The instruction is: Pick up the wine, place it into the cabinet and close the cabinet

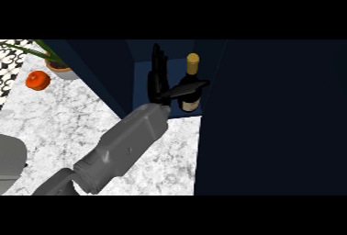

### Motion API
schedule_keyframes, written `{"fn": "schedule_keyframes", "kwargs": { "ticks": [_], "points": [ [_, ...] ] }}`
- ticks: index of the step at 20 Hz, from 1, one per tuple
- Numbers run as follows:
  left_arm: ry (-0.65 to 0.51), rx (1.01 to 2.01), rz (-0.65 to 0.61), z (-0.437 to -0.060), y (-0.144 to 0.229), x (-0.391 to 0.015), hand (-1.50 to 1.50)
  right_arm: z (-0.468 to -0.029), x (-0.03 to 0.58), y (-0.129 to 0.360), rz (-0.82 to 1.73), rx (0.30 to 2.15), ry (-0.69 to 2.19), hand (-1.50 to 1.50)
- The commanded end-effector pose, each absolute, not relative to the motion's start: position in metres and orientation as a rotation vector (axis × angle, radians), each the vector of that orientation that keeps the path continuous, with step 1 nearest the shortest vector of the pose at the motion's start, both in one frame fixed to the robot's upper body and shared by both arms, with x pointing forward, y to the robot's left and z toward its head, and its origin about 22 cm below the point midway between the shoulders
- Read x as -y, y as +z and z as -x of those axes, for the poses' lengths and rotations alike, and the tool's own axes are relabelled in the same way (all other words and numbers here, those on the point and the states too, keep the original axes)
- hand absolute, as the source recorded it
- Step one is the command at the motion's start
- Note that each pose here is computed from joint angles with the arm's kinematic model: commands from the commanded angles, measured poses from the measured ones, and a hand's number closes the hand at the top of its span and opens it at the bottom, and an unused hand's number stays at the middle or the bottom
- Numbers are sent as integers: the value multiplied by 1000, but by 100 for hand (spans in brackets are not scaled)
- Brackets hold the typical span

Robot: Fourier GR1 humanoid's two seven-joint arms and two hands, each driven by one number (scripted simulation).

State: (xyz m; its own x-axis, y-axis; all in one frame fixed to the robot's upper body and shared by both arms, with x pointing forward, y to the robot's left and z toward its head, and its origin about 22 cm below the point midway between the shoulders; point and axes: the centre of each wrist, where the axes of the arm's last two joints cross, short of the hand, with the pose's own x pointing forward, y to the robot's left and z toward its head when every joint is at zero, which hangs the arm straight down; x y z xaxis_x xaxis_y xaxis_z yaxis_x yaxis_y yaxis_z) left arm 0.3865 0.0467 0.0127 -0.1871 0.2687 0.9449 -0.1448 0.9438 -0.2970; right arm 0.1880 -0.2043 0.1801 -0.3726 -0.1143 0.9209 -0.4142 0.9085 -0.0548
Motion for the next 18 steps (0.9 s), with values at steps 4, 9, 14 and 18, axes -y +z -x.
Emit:
{"fn": "schedule_keyframes", "kwargs": {
  "ticks": [4,9,14,18],
  "points": [
    [375,1741,178,-371,11,-32,-150,-196,198,178,-390,1928,310,-150],
    [345,1735,220,-371,11,-32,-150,-176,199,187,-379,1930,322,-150],
    [323,1743,261,-354,-6,-31,-150,-180,214,189,-333,1927,315,-150],
    [311,1764,230,-351,-12,-34,-150,-172,216,193,-350,1924,314,-150]
  ]
}}
